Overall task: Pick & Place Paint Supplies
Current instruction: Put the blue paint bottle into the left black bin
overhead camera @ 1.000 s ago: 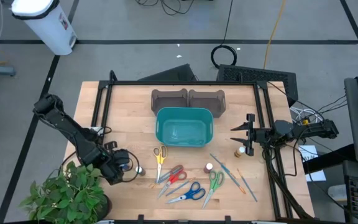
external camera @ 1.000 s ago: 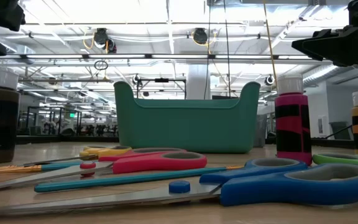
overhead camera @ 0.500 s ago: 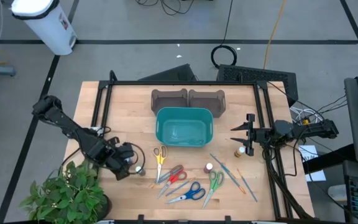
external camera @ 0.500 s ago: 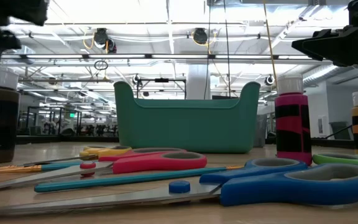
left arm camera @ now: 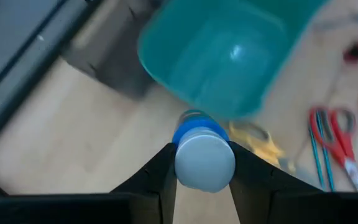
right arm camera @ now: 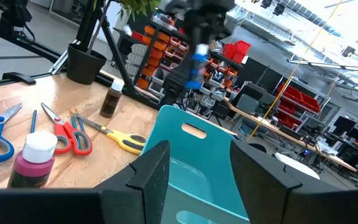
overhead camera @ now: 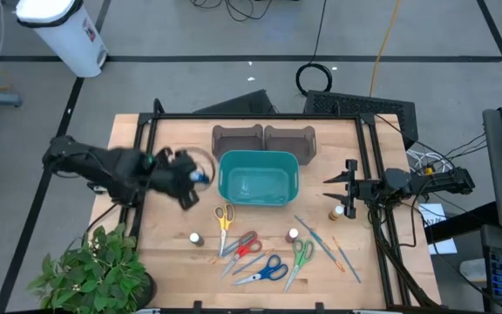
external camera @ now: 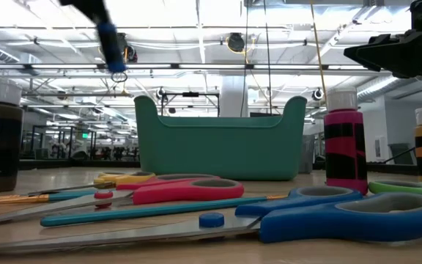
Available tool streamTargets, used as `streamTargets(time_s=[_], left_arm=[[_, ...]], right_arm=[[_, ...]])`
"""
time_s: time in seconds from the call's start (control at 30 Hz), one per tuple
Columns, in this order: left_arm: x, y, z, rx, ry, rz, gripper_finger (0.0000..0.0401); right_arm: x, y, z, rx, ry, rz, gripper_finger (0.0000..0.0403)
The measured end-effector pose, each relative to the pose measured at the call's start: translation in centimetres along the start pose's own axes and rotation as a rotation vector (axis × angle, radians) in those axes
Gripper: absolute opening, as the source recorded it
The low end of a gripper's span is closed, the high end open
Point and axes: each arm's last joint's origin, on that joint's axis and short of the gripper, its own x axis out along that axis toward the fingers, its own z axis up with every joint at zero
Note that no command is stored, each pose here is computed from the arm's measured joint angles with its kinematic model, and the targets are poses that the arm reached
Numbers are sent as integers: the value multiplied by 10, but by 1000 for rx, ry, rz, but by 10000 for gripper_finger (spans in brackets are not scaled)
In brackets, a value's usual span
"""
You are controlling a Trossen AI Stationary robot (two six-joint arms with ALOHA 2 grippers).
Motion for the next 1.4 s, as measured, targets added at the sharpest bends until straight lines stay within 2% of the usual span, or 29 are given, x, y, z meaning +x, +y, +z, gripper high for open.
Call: streamTargets(time_s=[0.23, 0.37, 0.53, 0.77, 1.07, 1.4], left_arm=[[-1, 52, 52, -26, -125, 54, 119], [14, 81, 77, -31, -176, 5, 119], [47, 117, 102, -53, -175, -29, 119], [113, 155, 115, -109, -13, -3, 119], [173, 163, 115, -114, 146, -59, 119], [198, 164, 111, -127, 205, -12, 119]], right_arm=[[0, 0, 0, 0, 0, 0, 160], [0, 0, 0, 0, 0, 0, 160], [0, 0, 0, 0, 1, 0, 160], [0, 0, 0, 0, 0, 0, 160], [0, 0, 0, 0, 1, 0, 160], [0, 0, 0, 0, 0, 0, 160]])
